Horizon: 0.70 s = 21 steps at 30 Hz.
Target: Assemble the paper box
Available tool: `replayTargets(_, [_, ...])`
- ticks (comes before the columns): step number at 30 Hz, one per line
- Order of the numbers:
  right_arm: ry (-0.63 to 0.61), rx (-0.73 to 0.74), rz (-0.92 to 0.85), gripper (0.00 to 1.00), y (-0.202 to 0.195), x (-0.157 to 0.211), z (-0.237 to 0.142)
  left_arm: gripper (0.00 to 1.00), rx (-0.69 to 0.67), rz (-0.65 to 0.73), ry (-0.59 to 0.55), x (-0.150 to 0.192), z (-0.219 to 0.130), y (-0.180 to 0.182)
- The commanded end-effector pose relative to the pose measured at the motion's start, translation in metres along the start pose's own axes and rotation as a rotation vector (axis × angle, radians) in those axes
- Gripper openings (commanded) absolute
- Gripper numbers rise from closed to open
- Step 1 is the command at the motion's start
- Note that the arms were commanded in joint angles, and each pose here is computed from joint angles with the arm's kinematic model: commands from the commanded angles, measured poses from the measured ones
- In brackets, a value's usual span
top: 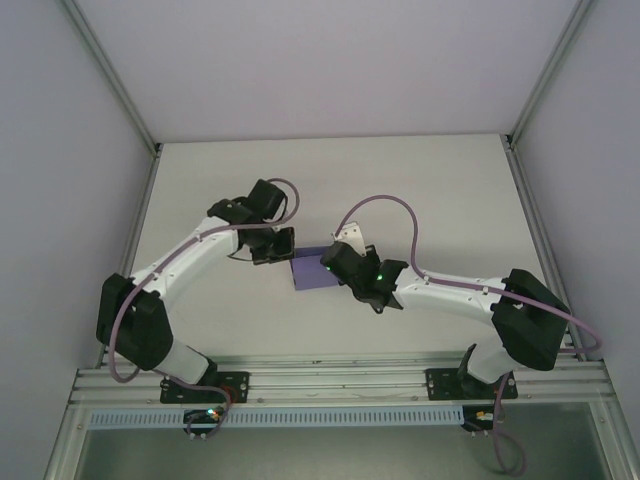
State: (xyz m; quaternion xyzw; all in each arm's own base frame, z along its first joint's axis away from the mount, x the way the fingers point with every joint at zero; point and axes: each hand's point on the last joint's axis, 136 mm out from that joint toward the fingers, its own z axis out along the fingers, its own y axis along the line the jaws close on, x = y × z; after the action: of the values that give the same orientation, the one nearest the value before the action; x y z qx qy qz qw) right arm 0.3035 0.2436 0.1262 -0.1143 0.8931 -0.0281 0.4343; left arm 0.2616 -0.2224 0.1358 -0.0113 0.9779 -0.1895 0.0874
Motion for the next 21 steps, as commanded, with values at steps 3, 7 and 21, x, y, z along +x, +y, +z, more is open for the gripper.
replayTargets(3, [0.134,0.087,-0.088,0.0,-0.016,0.047,0.004,0.0,-0.18,-0.062,-0.018,0.027,0.018,0.033])
replayTargets(7, [0.102,0.11,-0.076,0.0,-0.019,0.047,0.001,0.0,-0.21,-0.086,-0.023,0.047,0.032,0.047])
replayTargets(21, [-0.088,0.15,-0.01,0.0,-0.021,0.007,-0.014,0.0,-0.078,0.075,-0.206,0.032,0.015,0.002])
